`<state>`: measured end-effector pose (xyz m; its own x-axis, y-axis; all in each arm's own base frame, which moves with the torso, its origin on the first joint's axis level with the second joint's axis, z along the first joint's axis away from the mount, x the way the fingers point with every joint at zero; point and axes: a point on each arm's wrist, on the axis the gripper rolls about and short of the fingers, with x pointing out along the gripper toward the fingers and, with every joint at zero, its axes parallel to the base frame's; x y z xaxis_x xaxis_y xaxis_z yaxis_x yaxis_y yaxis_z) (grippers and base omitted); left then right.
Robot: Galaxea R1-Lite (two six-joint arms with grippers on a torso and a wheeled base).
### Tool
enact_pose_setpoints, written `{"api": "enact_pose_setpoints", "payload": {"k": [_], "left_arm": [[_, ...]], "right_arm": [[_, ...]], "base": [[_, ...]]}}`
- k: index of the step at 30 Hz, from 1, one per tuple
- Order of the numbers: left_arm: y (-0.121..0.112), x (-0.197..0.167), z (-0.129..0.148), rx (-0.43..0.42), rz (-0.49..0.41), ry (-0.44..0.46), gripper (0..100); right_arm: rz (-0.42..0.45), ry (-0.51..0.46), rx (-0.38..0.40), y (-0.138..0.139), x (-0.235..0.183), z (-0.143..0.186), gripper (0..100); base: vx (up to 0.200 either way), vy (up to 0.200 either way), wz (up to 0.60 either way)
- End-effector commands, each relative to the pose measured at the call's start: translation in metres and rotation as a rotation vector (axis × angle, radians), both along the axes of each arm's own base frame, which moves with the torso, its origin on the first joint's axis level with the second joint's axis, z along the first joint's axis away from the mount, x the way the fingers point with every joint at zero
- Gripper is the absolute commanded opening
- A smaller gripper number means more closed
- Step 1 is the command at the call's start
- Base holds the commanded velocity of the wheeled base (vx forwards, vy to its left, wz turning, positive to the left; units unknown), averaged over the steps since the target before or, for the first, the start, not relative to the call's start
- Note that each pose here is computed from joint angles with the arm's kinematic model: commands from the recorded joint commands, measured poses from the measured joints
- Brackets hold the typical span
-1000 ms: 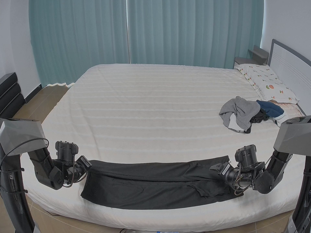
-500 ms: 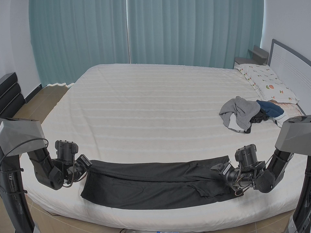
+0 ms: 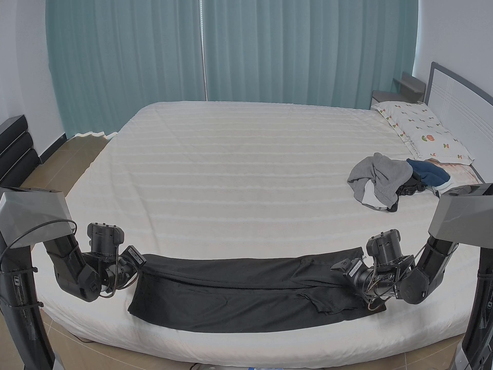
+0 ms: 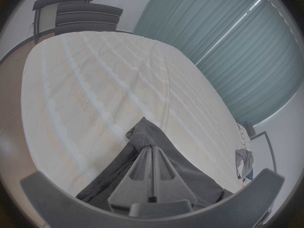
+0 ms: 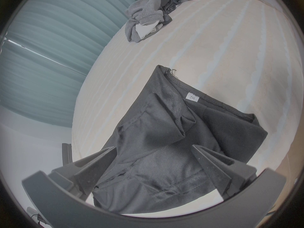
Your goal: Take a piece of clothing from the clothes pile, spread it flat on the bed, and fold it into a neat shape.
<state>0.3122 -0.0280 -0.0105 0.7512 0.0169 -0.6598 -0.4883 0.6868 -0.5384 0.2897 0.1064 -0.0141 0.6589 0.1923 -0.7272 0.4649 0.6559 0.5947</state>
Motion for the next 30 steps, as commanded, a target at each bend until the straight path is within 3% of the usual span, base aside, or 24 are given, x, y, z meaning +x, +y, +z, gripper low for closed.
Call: {"api": "enact_pose_setpoints", "payload": {"k": [1, 3, 4, 10, 24, 27, 30], "left_arm": [[0.0, 0.0, 0.0, -0.001, 0.0, 0.0, 0], [0.0, 0.001, 0.0, -0.001, 0.0, -0.003, 0], [0.0, 0.001, 0.001, -0.002, 0.0, -0.005, 0], [0.0, 0.001, 0.003, -0.003, -0.001, -0.011, 0], [0.004, 0.019, 0.02, 0.003, -0.001, -0.095, 0], [0.003, 0.017, 0.019, 0.012, -0.012, -0.091, 0], [0.004, 0.016, 0.018, 0.012, -0.013, -0.083, 0]], "right_arm": [[-0.008, 0.003, -0.003, 0.001, 0.006, -0.006, 100], [-0.009, 0.006, -0.006, 0.001, 0.006, -0.006, 100], [-0.008, 0.015, -0.01, 0.001, 0.006, -0.006, 0], [-0.011, 0.043, -0.022, 0.001, 0.009, -0.002, 0], [-0.059, -0.144, 0.014, -0.011, 0.048, 0.052, 0], [-0.02, -0.076, -0.041, -0.013, 0.04, 0.049, 0], [-0.017, -0.038, -0.046, -0.013, 0.034, 0.043, 0]], "base": [[0.0, 0.0, 0.0], [0.0, 0.0, 0.0], [0.0, 0.0, 0.0], [0.0, 0.0, 0.0], [0.0, 0.0, 0.0], [0.0, 0.0, 0.0], [0.0, 0.0, 0.0]]}}
